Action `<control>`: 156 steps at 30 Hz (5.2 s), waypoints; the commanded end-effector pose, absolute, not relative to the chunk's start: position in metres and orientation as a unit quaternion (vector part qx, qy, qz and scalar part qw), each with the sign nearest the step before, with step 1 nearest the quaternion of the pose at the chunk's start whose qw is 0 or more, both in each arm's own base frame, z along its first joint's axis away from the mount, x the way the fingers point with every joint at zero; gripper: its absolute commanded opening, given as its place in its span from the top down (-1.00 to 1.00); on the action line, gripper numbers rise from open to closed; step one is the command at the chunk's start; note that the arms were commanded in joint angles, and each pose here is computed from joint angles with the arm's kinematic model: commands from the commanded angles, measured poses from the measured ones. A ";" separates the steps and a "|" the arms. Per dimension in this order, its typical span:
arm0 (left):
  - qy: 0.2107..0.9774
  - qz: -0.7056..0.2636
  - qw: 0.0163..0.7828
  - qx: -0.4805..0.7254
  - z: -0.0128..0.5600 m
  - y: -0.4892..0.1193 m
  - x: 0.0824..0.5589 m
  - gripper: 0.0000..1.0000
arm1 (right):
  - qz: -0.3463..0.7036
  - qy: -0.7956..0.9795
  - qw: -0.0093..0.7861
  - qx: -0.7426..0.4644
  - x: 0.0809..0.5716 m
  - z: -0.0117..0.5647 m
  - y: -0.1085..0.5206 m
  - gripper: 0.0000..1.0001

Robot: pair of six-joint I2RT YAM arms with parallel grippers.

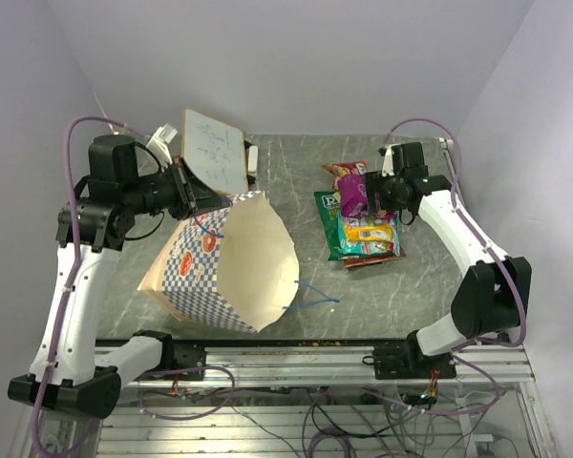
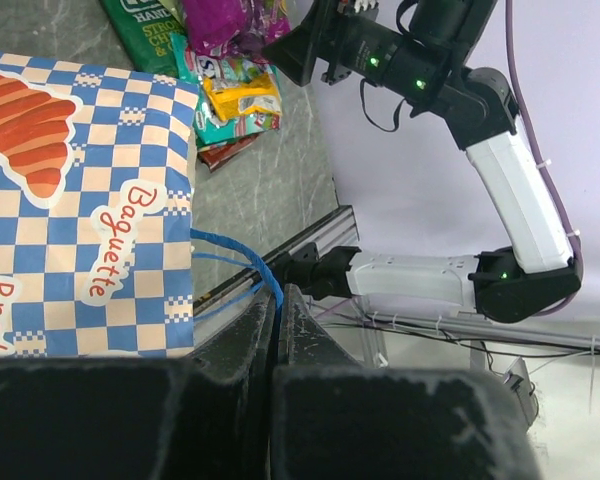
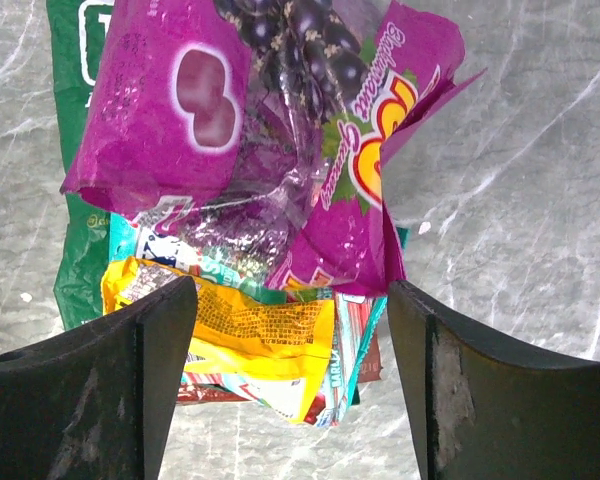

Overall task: Take the snacks out of the paper bag
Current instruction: Place the snack at the center of the board, then adjust the paper bag at the center of the board, then reset both arms

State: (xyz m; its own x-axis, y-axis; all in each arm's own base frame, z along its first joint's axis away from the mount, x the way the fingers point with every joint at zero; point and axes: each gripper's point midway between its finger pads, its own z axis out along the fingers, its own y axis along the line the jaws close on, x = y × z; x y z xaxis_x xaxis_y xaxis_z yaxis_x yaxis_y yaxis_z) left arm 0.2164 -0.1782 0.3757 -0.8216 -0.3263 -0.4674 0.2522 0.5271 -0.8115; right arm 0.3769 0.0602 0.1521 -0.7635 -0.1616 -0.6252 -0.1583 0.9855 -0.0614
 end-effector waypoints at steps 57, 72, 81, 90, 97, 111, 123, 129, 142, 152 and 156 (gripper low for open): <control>0.799 -0.473 0.369 0.015 0.383 -0.190 0.223 0.86 | 0.268 0.826 0.407 -0.282 0.185 0.154 0.304 -0.18; 0.732 -0.600 0.318 -0.050 0.454 -0.222 0.256 0.86 | 0.140 0.775 0.609 -0.094 0.243 0.349 0.216 -1.00; 0.830 -0.444 0.318 -0.113 0.388 -0.166 0.298 0.86 | 0.153 0.809 0.566 -0.025 0.241 0.365 0.218 -1.00; 0.868 -0.319 0.335 -0.179 0.359 -0.081 0.325 0.80 | 0.168 0.840 0.515 -0.031 0.236 0.356 0.237 -1.00; 0.871 -0.233 0.386 -0.196 0.378 -0.048 0.317 -0.08 | 0.158 0.849 0.503 -0.043 0.246 0.374 0.258 -1.00; 0.874 -0.220 0.396 -0.178 0.386 -0.046 0.297 -0.95 | 0.140 0.857 0.491 -0.068 0.251 0.377 0.263 -1.00; 0.835 -0.276 0.462 -0.115 0.435 -0.067 0.279 -0.93 | 0.115 0.865 0.480 -0.087 0.255 0.380 0.263 -1.00; 0.753 -0.277 0.596 -0.032 0.522 -0.073 0.254 -0.96 | 0.175 0.817 0.546 -0.063 0.245 0.442 0.241 -1.00; 0.689 -0.159 0.706 0.039 0.578 -0.060 0.203 -0.98 | 0.217 0.723 0.656 0.025 0.227 0.536 0.167 -1.00; 0.695 -0.154 0.699 0.065 0.570 -0.067 0.190 -0.96 | 0.186 0.732 0.654 0.033 0.236 0.531 0.167 -1.00; 0.687 -0.173 0.705 0.041 0.572 -0.068 0.193 -0.96 | 0.184 0.731 0.657 0.023 0.236 0.528 0.168 -1.00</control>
State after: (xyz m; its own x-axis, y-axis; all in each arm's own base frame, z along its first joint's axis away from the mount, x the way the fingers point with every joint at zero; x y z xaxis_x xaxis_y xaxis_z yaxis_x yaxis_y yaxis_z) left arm 0.1903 -0.0733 0.5695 -0.0261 -0.1461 -0.9889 0.3346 0.9309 -0.1463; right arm 0.2394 0.1823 0.5205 -0.1712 0.2658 -0.9487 -0.2190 0.9286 0.2997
